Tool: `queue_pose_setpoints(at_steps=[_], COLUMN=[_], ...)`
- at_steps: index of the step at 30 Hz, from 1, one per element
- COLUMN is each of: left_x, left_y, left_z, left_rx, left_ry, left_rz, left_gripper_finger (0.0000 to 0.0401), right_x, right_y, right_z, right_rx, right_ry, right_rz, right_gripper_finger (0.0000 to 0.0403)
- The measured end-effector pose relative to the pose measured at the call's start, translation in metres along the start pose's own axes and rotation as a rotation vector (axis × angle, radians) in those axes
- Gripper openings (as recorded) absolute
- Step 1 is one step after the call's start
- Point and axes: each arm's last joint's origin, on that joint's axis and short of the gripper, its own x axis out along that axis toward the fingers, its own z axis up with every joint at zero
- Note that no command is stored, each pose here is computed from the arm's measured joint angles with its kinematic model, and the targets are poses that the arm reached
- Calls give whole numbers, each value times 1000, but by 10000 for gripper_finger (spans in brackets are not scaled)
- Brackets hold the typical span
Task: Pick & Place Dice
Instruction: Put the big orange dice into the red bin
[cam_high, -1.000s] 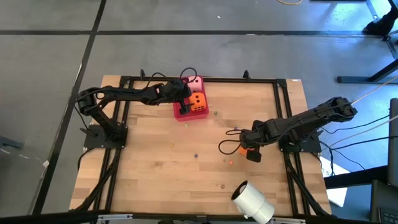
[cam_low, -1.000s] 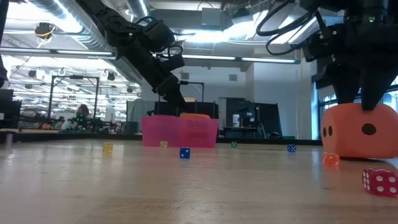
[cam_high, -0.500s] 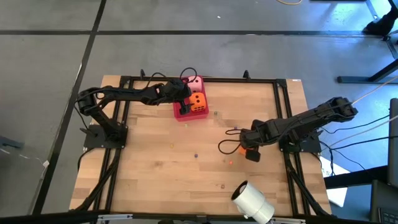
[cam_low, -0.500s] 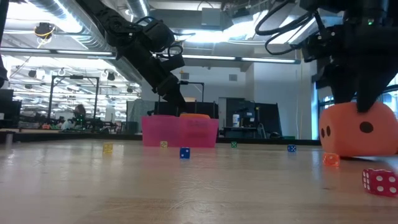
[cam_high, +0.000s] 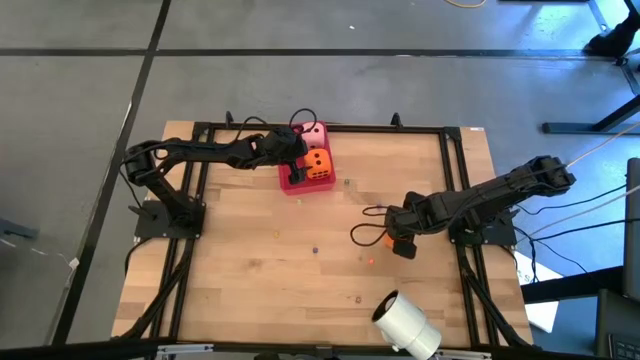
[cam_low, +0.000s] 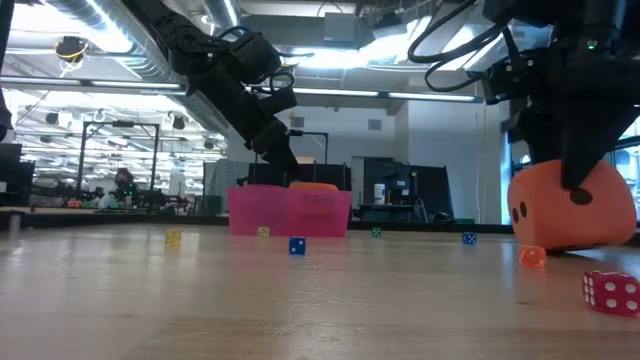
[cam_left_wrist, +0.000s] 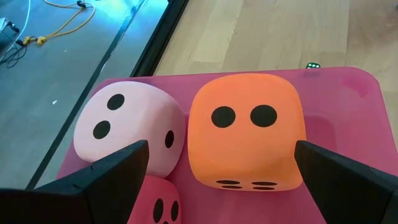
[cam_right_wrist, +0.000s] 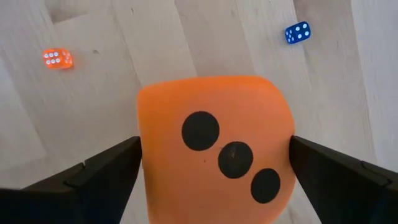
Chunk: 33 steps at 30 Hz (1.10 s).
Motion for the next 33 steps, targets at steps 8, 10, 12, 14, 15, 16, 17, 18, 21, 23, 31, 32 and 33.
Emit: queue_pose_setpoints(at_steps=[8, 10, 12, 14, 15, 16, 17, 18, 21, 23, 31, 32, 33], left_x=[0, 0, 0, 0, 0, 0, 0, 0, 0, 0, 0, 0, 0], left_y=[0, 0, 0, 0, 0, 0, 0, 0, 0, 0, 0, 0, 0], left_z=[0, 0, 0, 0, 0, 0, 0, 0, 0, 0, 1, 1, 1], left_rx=[0, 0, 0, 0, 0, 0, 0, 0, 0, 0, 0, -1, -1], left_ry=[0, 0, 0, 0, 0, 0, 0, 0, 0, 0, -6, -6, -6], left_rz=[0, 0, 0, 0, 0, 0, 0, 0, 0, 0, 2, 1, 2], left_gripper_finger=[400, 400, 400, 400, 400, 400, 400, 400, 400, 400, 400, 400, 400], right_x=[0, 0, 0, 0, 0, 0, 0, 0, -2, -6, -29, -29, -29], right_y=[0, 0, 0, 0, 0, 0, 0, 0, 1, 3, 12, 12, 12], right_z=[0, 0, 0, 0, 0, 0, 0, 0, 2, 6, 27, 27, 27], right_rx=[48, 49, 49, 49, 49, 49, 49, 49, 48, 49, 47, 46, 45], right_ry=[0, 0, 0, 0, -1, -2, -4, -6, -16, -25, -160, -164, -162], right_rz=[1, 1, 1, 1, 0, -1, -3, -4, -2, 3, 75, 76, 74], right_gripper_finger=[343, 322, 307, 299, 297, 296, 295, 295, 294, 293, 266, 259, 251])
